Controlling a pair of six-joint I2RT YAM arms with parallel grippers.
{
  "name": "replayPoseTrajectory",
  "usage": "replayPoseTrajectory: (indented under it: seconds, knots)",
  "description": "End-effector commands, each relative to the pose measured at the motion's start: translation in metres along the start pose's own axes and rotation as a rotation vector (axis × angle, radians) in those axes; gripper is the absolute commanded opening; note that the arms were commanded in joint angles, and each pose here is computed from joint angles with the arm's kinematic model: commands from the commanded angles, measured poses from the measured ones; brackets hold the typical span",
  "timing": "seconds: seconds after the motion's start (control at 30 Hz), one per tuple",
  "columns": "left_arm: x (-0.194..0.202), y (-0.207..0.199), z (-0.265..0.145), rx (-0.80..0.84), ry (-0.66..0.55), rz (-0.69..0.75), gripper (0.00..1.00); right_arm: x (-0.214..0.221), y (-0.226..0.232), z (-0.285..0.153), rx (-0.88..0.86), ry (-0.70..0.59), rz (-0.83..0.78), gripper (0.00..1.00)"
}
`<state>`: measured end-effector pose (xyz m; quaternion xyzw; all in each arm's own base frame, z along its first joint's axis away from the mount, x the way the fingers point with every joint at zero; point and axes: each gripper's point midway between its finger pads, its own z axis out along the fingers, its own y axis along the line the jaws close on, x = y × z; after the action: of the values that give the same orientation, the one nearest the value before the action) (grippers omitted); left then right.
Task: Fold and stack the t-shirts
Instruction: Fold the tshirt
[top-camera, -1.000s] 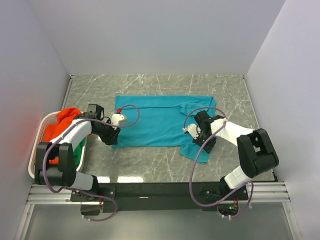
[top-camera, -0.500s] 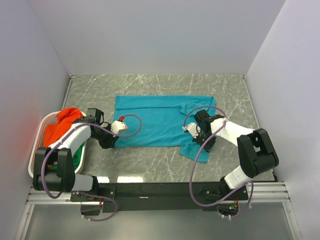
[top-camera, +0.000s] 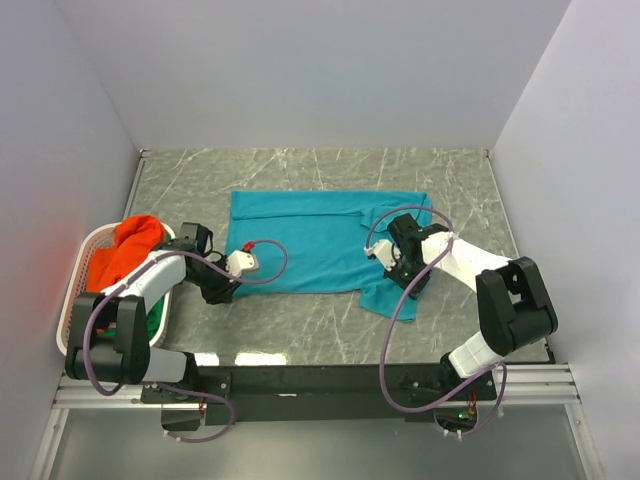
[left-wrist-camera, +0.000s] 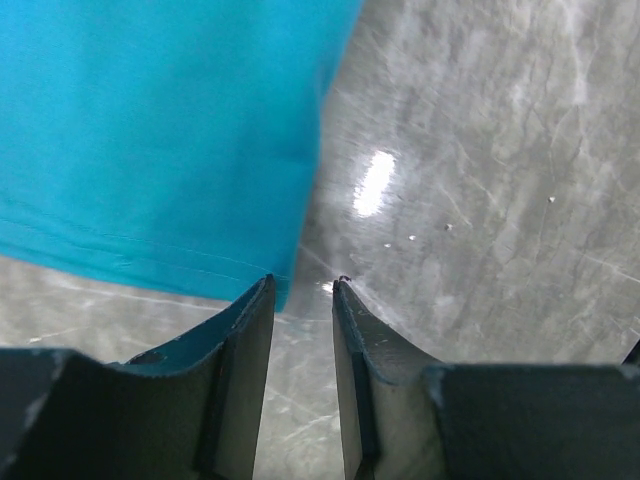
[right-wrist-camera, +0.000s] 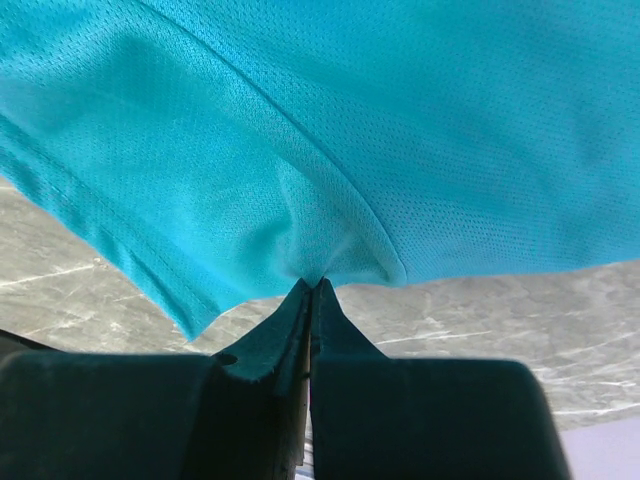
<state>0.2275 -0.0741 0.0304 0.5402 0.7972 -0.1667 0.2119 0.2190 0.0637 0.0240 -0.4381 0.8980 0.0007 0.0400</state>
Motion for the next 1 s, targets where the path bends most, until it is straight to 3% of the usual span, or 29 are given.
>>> replayPoseTrajectory:
  seconds: [0.0, 0.27, 0.5, 0.8, 0.97]
  knots:
    - [0.007, -0.003, 0.009, 0.011, 0.012, 0.034, 0.36, -0.010, -0.008, -0.013, 0.019, -0.036, 0.009, 0.00]
    - [0.017, 0.000, 0.019, 0.004, 0.039, 0.009, 0.33, -0.006, -0.007, -0.013, 0.017, -0.025, 0.012, 0.00]
    - [0.021, -0.006, 0.017, 0.047, 0.068, -0.009, 0.01, -0.003, -0.004, -0.017, 0.004, -0.035, 0.025, 0.00]
    - [0.021, -0.029, -0.006, 0.113, 0.086, -0.003, 0.00, 0.001, 0.009, -0.038, -0.034, -0.067, 0.041, 0.00]
    - [0.016, -0.021, -0.016, 0.119, 0.061, -0.045, 0.00, -0.003, 0.003, -0.046, -0.022, -0.087, 0.043, 0.00]
